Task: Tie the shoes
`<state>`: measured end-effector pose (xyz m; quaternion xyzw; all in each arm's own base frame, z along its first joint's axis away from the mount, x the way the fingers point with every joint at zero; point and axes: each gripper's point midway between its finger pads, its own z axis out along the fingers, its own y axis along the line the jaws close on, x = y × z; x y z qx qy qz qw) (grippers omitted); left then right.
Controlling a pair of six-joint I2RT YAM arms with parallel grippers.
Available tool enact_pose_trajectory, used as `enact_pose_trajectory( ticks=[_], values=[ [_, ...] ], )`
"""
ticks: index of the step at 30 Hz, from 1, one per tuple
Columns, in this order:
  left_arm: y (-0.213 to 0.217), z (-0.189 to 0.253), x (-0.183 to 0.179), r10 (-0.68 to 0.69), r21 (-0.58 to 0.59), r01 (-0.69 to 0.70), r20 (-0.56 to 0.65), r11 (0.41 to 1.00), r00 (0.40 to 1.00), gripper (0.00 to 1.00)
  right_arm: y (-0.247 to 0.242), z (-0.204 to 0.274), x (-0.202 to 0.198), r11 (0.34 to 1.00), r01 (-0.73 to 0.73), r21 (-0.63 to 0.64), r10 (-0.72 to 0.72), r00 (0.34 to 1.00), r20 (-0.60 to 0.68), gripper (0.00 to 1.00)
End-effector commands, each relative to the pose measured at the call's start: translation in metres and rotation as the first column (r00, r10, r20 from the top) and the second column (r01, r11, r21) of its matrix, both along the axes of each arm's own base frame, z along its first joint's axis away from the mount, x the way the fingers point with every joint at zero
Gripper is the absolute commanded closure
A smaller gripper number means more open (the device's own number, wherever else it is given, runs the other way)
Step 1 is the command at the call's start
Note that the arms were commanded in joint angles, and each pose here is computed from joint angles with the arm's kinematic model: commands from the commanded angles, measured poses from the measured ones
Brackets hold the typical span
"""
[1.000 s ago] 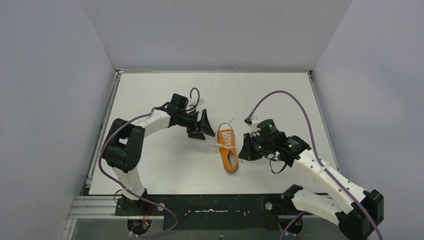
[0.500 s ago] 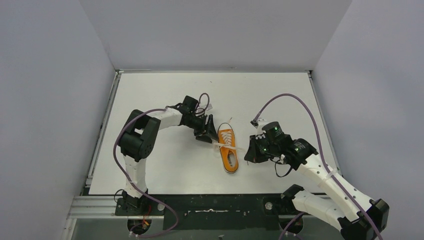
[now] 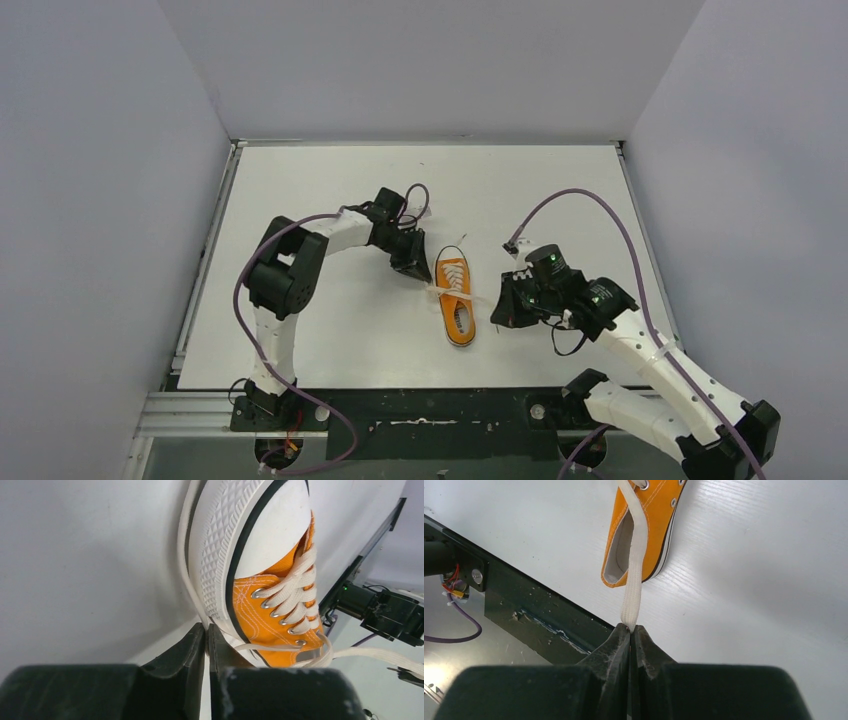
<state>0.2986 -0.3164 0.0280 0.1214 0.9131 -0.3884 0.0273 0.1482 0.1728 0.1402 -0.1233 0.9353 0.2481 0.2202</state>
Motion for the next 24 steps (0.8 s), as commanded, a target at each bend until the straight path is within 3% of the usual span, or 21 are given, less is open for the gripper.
enact_pose_trajectory(
  ticks=[1,6,12,15,19,21,24],
  values=[
    [0.003,0.014,0.014,-0.026,0.031,0.023,0.106,0.999,0.994,0.96,-0.001,0.029,0.007,0.999,0.032,0.041,-0.035,0.997,0.068,1.0],
    [0.011,0.04,0.011,0.013,0.033,-0.019,0.165,0.999,0.986,1.0,-0.014,0.035,-0.002,0.998,0.07,0.005,-0.07,0.996,0.049,1.0],
    [0.023,0.075,-0.013,0.072,0.001,-0.073,0.127,0.997,0.989,1.0,-0.038,0.04,-0.006,0.962,0.258,-0.085,-0.26,0.965,-0.02,1.0],
    [0.029,0.083,-0.027,0.102,-0.01,-0.102,0.083,0.995,0.991,1.0,-0.051,0.045,0.014,0.921,0.368,-0.127,-0.366,0.93,0.036,1.0],
    [0.051,0.075,-0.036,0.145,0.087,-0.15,0.058,0.985,0.988,1.0,-0.065,0.048,0.056,0.872,0.465,-0.154,-0.449,0.884,0.129,1.0],
    [0.057,0.07,-0.036,0.172,0.091,-0.174,0.032,0.981,0.985,1.0,-0.077,0.043,0.078,0.835,0.524,-0.166,-0.511,0.852,0.116,1.0],
    [0.065,0.064,-0.034,0.198,0.113,-0.196,-0.001,0.974,0.98,1.0,-0.081,0.035,0.106,0.838,0.524,-0.155,-0.517,0.852,0.085,1.0]
  ],
)
